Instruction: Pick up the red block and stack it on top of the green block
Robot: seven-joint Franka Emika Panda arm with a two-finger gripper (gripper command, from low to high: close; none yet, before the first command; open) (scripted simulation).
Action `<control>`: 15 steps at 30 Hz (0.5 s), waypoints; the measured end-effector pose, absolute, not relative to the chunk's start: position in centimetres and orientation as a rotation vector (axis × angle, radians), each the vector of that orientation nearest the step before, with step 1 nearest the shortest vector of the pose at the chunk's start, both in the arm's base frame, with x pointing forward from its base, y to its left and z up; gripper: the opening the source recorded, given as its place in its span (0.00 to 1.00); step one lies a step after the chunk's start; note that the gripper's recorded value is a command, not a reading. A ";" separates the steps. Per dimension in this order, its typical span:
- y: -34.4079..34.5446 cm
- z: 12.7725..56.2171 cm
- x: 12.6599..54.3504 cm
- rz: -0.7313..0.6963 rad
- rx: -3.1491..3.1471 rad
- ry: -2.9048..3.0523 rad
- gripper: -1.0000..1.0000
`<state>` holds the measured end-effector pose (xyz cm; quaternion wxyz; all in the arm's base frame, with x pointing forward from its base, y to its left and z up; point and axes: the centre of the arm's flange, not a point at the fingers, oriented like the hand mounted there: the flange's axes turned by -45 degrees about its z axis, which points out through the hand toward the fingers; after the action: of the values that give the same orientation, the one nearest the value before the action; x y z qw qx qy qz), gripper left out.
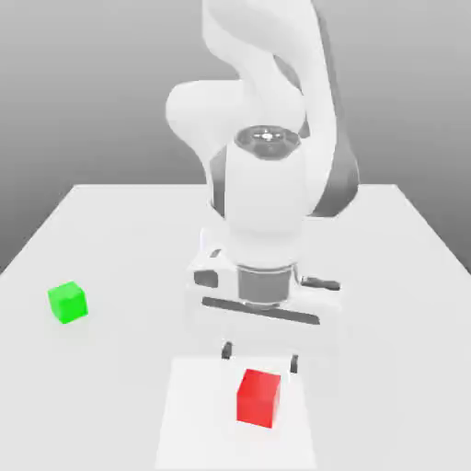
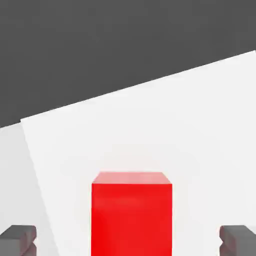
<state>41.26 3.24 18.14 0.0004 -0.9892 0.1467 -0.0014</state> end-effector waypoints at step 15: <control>3.2 19.4 41.1 -0.002 -3.107 0.462 0.00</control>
<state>41.13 3.24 19.44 0.0001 -0.9891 0.1471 -0.0005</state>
